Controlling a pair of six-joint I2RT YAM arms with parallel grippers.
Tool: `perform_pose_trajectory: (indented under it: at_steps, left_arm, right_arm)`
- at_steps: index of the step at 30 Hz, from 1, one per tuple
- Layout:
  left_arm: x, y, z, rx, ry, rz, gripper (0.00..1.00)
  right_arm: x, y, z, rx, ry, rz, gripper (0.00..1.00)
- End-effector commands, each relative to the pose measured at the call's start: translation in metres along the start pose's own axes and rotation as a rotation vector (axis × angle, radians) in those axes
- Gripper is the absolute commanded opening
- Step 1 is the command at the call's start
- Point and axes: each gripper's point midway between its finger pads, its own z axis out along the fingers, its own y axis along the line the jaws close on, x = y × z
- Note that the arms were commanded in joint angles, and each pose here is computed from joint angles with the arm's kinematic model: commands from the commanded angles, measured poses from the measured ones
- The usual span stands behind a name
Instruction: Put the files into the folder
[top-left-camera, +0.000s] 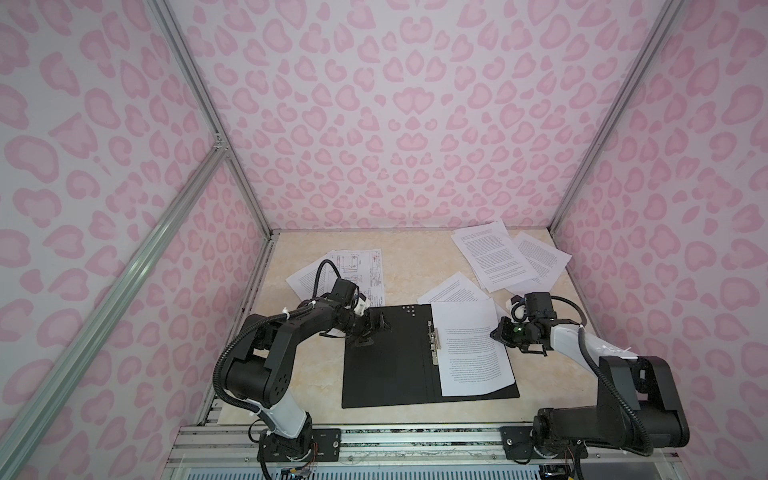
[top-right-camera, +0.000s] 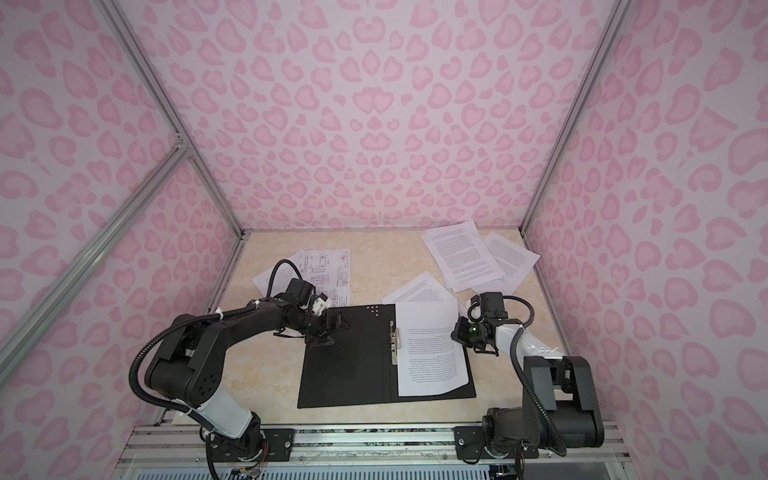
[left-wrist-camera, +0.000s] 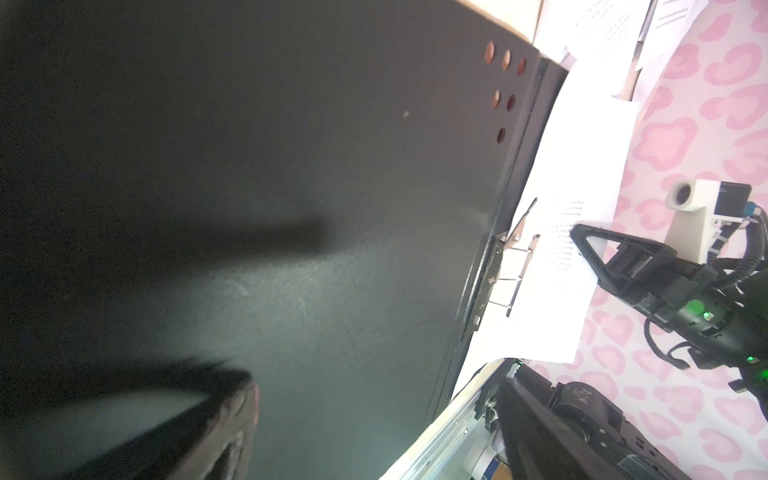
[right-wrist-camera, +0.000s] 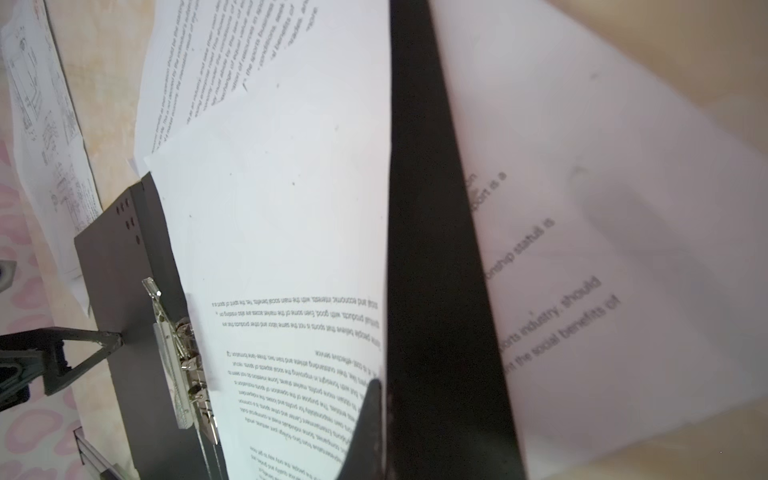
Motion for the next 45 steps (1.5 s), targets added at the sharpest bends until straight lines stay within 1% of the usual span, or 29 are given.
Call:
perform_pose_trajectory:
  at_steps: [1,11,27,35,39,45]
  left_arm:
    - [0.003,0.025,0.003,-0.112,-0.001,-0.040,0.92]
    - [0.004,0.025,0.003,-0.110,0.000,-0.041,0.92]
    - [0.003,0.025,0.002,-0.108,-0.002,-0.042,0.92]
    - [0.003,0.022,0.002,-0.100,-0.002,-0.043,0.92]
    - [0.002,0.019,0.000,-0.091,-0.007,-0.038,0.92]
    - [0.000,0.013,-0.004,-0.077,-0.014,-0.033,0.92]
  right_arm:
    - [0.003,-0.002,0.001,0.027,0.009,-0.032,0.00]
    - [0.005,-0.002,0.000,0.053,0.012,-0.054,0.00]
    - [0.003,0.008,0.003,0.057,0.006,-0.110,0.00]
    - [0.005,0.008,0.004,0.058,0.018,-0.114,0.00]
    - [0.006,0.007,0.003,0.064,0.018,-0.108,0.10]
    - [0.005,0.005,0.002,0.082,0.011,-0.096,0.35]
